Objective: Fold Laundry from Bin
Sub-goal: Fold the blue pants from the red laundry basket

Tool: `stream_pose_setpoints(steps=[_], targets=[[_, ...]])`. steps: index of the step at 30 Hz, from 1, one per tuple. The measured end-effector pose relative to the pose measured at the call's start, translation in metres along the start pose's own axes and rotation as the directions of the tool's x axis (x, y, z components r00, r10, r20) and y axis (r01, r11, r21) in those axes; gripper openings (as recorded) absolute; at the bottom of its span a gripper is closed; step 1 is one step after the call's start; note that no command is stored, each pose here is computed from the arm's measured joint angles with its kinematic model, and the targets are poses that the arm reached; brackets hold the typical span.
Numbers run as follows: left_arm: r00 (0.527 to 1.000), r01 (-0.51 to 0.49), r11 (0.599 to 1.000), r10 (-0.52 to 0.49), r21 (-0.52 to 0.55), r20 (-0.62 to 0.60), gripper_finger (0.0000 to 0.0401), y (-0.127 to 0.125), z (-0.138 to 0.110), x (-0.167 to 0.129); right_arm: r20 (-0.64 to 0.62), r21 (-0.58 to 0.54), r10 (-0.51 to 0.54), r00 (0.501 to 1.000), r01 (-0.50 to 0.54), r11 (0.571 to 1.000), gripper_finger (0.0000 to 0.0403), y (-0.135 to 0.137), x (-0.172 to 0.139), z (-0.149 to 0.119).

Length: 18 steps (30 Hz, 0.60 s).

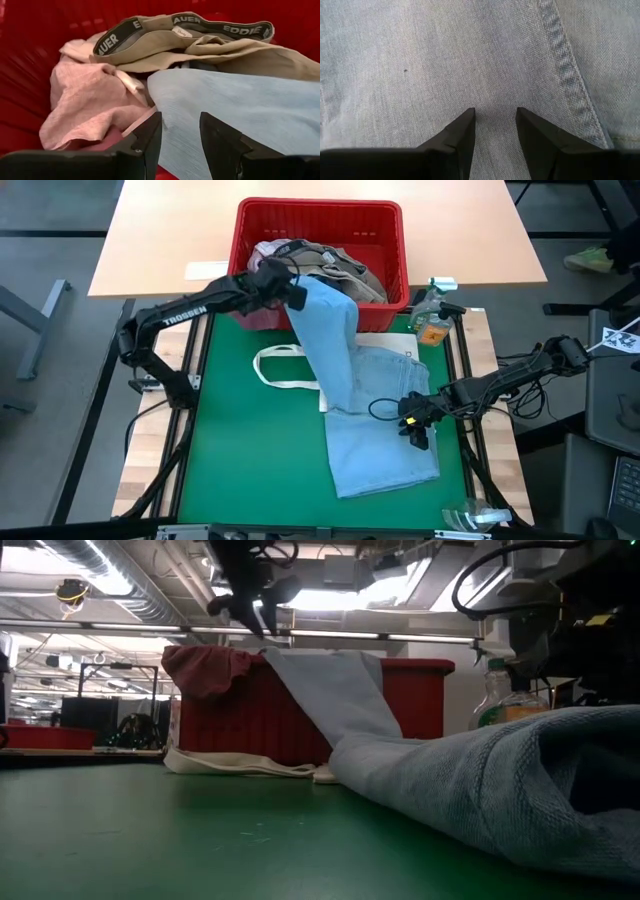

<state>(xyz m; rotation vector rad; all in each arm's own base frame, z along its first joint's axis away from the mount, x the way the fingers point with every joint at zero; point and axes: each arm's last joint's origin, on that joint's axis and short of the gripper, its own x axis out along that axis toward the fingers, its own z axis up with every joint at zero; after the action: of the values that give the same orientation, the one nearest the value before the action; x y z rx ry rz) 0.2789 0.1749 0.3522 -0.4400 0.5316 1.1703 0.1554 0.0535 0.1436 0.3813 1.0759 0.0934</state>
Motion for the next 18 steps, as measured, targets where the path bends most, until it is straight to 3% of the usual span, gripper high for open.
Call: stream_pose_setpoints(steps=[9, 18], targets=[[0.999, 0.022, 0.999, -0.023, -0.046, -0.037, 0.0127, 0.008, 0.003, 0.006, 0.000, 0.000, 0.000, 1.000, 0.000, 1.000, 0.0143, 0.000, 0.000, 0.000], [0.988, -0.023, 1.000, 0.024, 0.008, -0.156, 0.0127, 0.003, -0.013, 0.026, 0.001, 0.000, -0.001, 1.000, 0.001, 1.000, 0.0143, 0.000, 0.000, 0.000]])
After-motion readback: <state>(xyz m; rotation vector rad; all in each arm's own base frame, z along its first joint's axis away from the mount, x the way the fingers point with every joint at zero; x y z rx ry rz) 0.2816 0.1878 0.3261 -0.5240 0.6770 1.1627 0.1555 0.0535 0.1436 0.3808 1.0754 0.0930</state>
